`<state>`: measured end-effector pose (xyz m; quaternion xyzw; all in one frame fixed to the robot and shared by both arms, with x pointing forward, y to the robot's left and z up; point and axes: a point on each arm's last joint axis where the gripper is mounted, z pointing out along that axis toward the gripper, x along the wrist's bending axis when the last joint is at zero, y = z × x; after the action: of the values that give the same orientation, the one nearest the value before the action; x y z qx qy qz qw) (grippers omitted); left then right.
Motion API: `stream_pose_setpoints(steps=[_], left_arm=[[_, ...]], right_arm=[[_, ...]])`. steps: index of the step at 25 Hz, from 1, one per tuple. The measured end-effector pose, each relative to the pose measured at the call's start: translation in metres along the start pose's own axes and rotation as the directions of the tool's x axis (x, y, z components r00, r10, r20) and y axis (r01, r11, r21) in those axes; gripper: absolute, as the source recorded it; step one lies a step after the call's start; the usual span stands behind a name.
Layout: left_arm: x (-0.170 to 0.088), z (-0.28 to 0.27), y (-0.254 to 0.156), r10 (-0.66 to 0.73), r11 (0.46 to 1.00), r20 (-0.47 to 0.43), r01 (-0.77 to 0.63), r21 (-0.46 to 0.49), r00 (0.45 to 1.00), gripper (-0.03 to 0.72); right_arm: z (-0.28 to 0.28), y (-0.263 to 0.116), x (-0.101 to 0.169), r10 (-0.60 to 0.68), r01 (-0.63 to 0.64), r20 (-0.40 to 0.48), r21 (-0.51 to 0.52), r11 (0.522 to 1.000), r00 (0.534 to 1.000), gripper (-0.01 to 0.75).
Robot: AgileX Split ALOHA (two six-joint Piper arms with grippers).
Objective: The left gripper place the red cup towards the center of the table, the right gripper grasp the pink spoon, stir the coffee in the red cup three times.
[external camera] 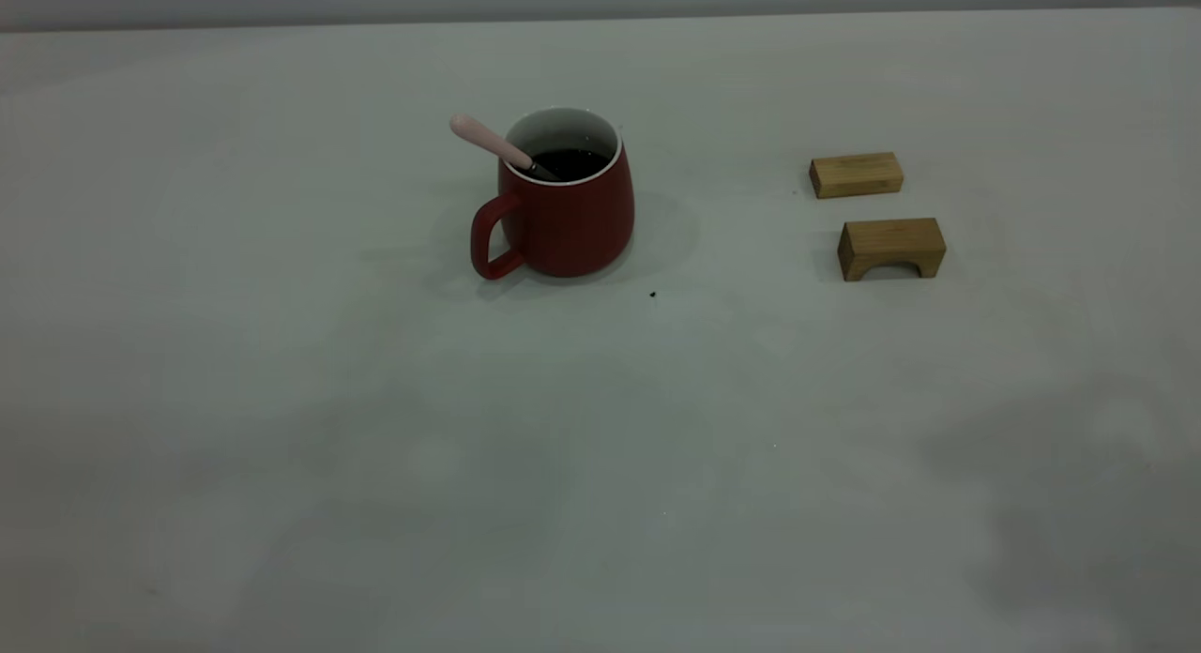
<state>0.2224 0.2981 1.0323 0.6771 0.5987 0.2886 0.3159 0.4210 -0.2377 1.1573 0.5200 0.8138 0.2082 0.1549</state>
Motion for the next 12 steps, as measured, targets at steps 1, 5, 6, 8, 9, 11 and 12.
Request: stream_pose_setpoints(steps=[1, 5, 6, 8, 9, 11, 12], left_arm=[[0.000, 0.000, 0.000, 0.000, 1.000, 0.000, 0.000, 0.000, 1.000, 0.586], [0.000, 0.000, 0.000, 0.001, 1.000, 0.000, -0.001, 0.000, 1.000, 0.586], [0.000, 0.000, 0.000, 0.001, 1.000, 0.000, -0.001, 0.000, 1.000, 0.586], [0.000, 0.000, 0.000, 0.001, 1.000, 0.000, -0.001, 0.000, 1.000, 0.586], [0.000, 0.000, 0.000, 0.002, 1.000, 0.000, -0.002, 0.000, 1.000, 0.586], [0.000, 0.000, 0.000, 0.002, 1.000, 0.000, -0.002, 0.000, 1.000, 0.586], [0.000, 0.000, 0.000, 0.002, 1.000, 0.000, -0.002, 0.000, 1.000, 0.586]], right_arm=[[-0.007, -0.014, 0.001, 0.003, -0.002, 0.005, -0.019, 1.000, 1.000, 0.534], [-0.031, -0.068, 0.000, 0.085, -0.082, 0.032, -0.109, 0.991, 0.996, 0.534], [-0.035, -0.080, 0.000, 0.113, -0.106, 0.044, -0.131, 0.986, 0.993, 0.534], [-0.039, -0.106, 0.001, 0.182, -0.168, 0.069, -0.178, 0.970, 0.981, 0.534], [-0.041, -0.119, 0.003, 0.210, -0.189, 0.086, -0.208, 0.960, 0.974, 0.534], [-0.039, -0.144, 0.009, 0.249, -0.211, 0.113, -0.271, 0.939, 0.962, 0.534], [-0.037, -0.155, 0.013, 0.259, -0.210, 0.124, -0.317, 0.925, 0.958, 0.534]])
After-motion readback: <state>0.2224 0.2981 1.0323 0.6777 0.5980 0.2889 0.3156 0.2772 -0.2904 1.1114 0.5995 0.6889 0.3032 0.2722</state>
